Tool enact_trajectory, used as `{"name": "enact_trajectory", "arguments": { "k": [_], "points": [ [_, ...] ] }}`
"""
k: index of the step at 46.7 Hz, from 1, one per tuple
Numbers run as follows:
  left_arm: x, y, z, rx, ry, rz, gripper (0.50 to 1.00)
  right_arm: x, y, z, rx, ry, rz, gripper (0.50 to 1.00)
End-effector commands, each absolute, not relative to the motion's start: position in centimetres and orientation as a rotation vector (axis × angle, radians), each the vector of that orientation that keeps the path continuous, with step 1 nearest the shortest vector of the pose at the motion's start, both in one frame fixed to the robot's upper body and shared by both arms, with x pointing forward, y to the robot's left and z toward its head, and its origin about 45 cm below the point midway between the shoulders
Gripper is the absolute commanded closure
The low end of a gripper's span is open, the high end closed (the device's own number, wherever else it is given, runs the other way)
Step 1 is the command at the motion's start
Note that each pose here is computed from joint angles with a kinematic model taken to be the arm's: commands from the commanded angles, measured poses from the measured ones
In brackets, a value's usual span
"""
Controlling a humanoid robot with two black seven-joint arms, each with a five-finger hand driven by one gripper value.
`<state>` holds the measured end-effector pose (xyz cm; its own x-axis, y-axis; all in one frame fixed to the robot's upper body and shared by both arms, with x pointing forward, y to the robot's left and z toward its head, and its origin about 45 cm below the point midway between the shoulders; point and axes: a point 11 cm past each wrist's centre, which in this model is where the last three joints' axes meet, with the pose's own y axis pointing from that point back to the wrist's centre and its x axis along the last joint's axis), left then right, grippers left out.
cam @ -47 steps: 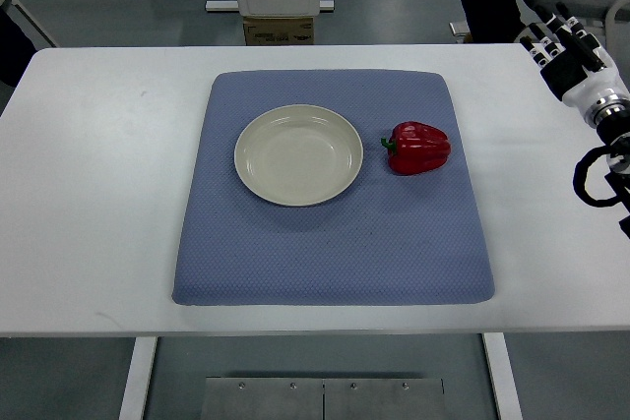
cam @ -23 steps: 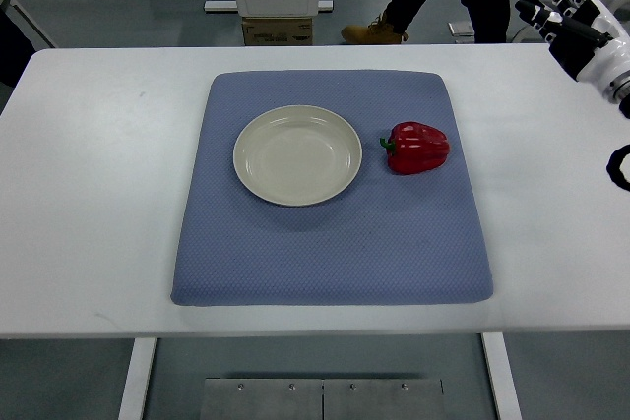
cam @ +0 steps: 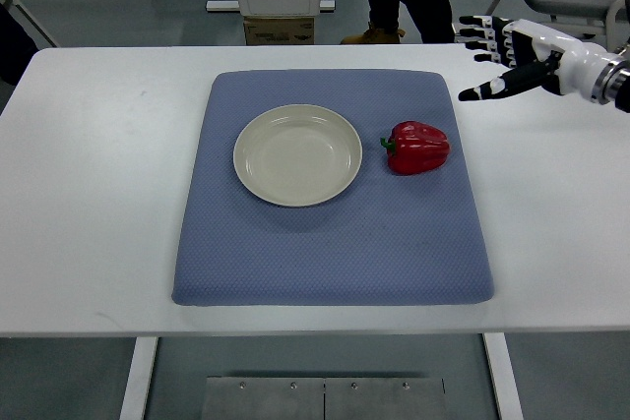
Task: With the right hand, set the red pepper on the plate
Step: 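Move the right hand over the red bell pepper, fingers open, then close the right hand's fingers around the red bell pepper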
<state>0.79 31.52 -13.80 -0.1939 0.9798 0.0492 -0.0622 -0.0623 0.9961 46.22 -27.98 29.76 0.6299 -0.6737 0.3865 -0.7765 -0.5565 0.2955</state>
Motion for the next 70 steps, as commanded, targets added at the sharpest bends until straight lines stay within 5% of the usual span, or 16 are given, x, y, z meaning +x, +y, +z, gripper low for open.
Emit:
{"name": "enact_trajectory", "arguments": {
  "k": [1, 29, 63, 70],
  "points": [
    [0.8, 31.5, -13.8, 1.102, 1.271, 1.424, 0.500, 45.8, -27.2, 29.6, 2.367, -1.035, 0.389, 0.532],
    [0.8, 31.5, -13.8, 1.101, 1.270, 1.425, 0.500, 45.4, -19.0, 26.8, 2.077, -0.645, 0.705, 0.530],
    [0.8, 31.5, -13.8, 1.102, 1.271, 1.424, 0.500, 46.6, -18.2, 24.8, 1.947, -0.622, 0.718, 0.534],
    [0.8, 31.5, -13.8, 1.102, 1.271, 1.424, 0.500, 46.9, -18.3, 24.4, 1.922, -0.623, 0.721, 0.569]
  ]
}}
